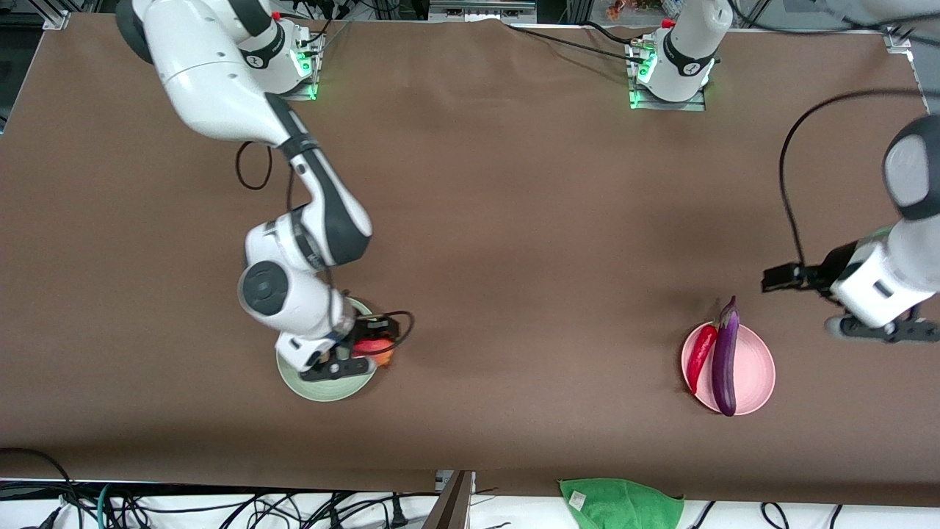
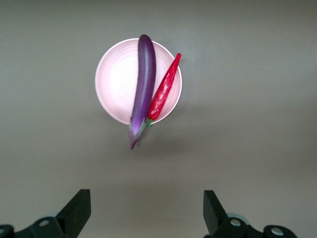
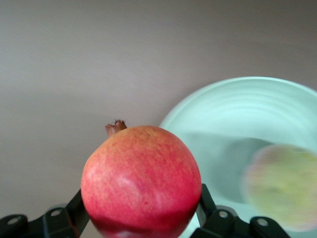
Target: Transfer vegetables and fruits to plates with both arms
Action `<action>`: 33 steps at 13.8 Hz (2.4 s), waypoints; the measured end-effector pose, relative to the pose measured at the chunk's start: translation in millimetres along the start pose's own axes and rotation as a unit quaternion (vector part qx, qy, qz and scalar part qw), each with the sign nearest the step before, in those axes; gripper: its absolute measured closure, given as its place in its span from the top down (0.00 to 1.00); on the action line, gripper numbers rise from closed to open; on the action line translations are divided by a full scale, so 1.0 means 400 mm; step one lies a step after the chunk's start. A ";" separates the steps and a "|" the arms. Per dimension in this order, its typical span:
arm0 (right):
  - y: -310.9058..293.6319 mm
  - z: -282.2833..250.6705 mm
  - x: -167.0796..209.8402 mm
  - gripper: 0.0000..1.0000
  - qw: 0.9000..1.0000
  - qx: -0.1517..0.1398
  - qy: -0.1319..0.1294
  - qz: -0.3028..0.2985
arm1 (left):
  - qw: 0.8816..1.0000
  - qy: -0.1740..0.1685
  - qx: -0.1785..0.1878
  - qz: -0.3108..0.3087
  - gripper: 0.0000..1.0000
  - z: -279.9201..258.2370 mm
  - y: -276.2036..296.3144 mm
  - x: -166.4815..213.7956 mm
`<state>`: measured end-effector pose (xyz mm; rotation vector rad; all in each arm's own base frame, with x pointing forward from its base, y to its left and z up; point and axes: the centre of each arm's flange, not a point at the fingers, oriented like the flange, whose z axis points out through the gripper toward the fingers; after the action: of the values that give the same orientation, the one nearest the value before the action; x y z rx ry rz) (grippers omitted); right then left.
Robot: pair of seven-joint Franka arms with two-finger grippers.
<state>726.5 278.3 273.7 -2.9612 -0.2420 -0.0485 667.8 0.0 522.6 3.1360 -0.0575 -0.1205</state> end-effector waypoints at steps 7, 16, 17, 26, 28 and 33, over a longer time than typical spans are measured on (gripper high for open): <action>0.111 0.041 -0.023 0.98 0.999 -0.006 -0.038 -0.011 | 0.999 0.016 -0.017 -0.035 1.00 -0.181 -0.081 -0.157; 0.170 -0.162 -0.020 1.00 0.997 -0.012 -0.060 -0.041 | 0.997 -0.021 -0.037 -0.063 1.00 -0.144 -0.077 -0.268; 0.216 -0.186 -0.022 1.00 0.996 -0.011 -0.067 -0.051 | 0.997 -0.023 -0.037 -0.063 1.00 -0.136 -0.078 -0.264; 0.276 -0.710 -0.225 1.00 0.996 -0.046 -0.055 -0.049 | 0.997 -0.024 -0.036 -0.058 1.00 -0.118 -0.062 -0.244; 0.285 -0.785 -0.315 1.00 0.995 -0.065 -0.061 -0.045 | 0.997 -0.024 -0.036 -0.058 1.00 -0.120 -0.062 -0.244; 0.326 -0.844 -0.395 1.00 0.994 -0.071 -0.074 -0.021 | 0.997 -0.024 -0.036 -0.058 1.00 -0.120 -0.062 -0.244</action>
<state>585.7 68.6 577.3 -3.1054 -0.3323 0.1559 575.1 28.5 578.0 3.0636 0.1255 -0.1923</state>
